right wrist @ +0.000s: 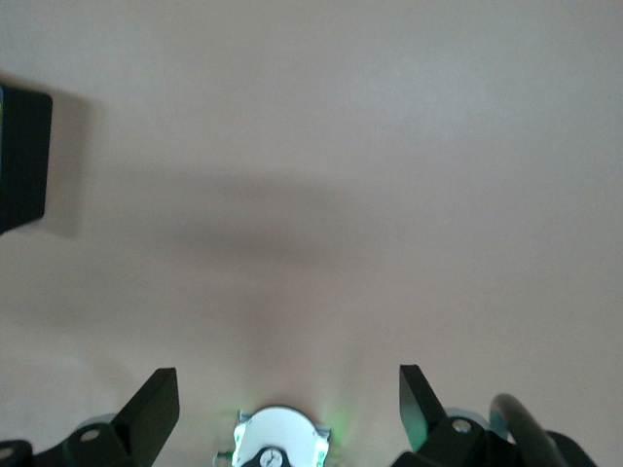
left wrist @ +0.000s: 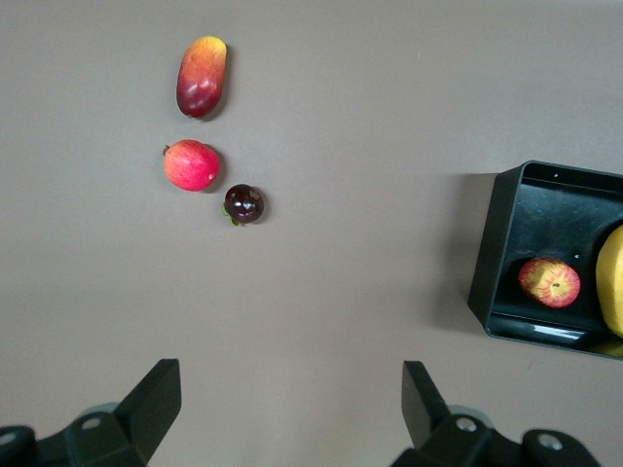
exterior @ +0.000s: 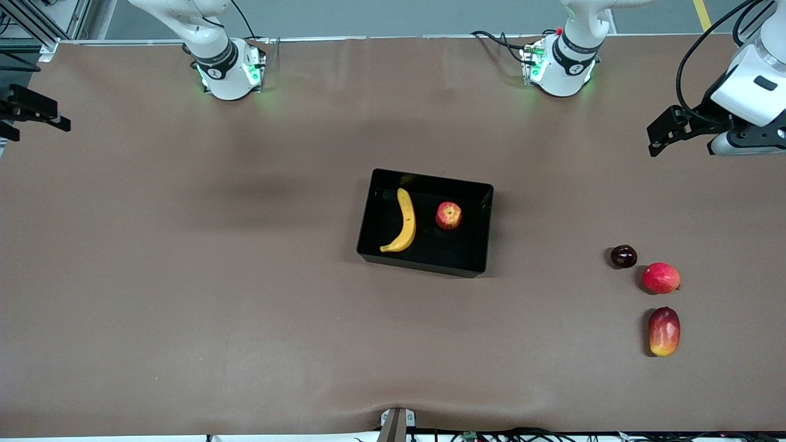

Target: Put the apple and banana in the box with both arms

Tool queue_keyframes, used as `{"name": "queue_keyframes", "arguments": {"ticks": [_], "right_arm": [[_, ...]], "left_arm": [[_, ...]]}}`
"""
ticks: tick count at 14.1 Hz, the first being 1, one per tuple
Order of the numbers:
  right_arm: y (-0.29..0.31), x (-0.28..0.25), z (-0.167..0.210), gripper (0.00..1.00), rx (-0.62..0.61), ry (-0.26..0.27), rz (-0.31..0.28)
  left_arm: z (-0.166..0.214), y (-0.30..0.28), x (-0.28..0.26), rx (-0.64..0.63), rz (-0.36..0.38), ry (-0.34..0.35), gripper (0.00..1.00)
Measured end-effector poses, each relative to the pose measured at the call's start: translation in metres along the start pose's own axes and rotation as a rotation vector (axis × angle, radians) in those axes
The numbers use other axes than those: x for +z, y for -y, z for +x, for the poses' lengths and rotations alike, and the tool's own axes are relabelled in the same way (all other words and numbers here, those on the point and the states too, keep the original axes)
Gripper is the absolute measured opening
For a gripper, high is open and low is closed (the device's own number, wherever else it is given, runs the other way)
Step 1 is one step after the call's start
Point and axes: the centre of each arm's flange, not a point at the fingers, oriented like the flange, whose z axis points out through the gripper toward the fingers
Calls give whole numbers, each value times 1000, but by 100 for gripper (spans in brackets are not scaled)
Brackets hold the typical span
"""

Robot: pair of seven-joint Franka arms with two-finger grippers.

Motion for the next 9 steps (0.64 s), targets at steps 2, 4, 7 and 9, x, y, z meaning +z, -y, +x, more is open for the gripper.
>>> {"name": "queue_keyframes", "arguments": {"ticks": [2, 4, 7, 9], "right_arm": [[2, -4, 5, 100, -6, -43, 0], [1, -5, 6, 100, -3, -53, 5], [-14, -10, 1, 100, 15, -65, 5], [-14, -10, 0, 100, 9, -58, 7]], "left_arm": [[0, 0, 0, 0, 0, 0, 100], [0, 0, 0, 0, -1, 0, 100], [0, -2, 0, -17, -26, 3, 100], [0, -3, 0, -36, -31, 5, 100]]}}
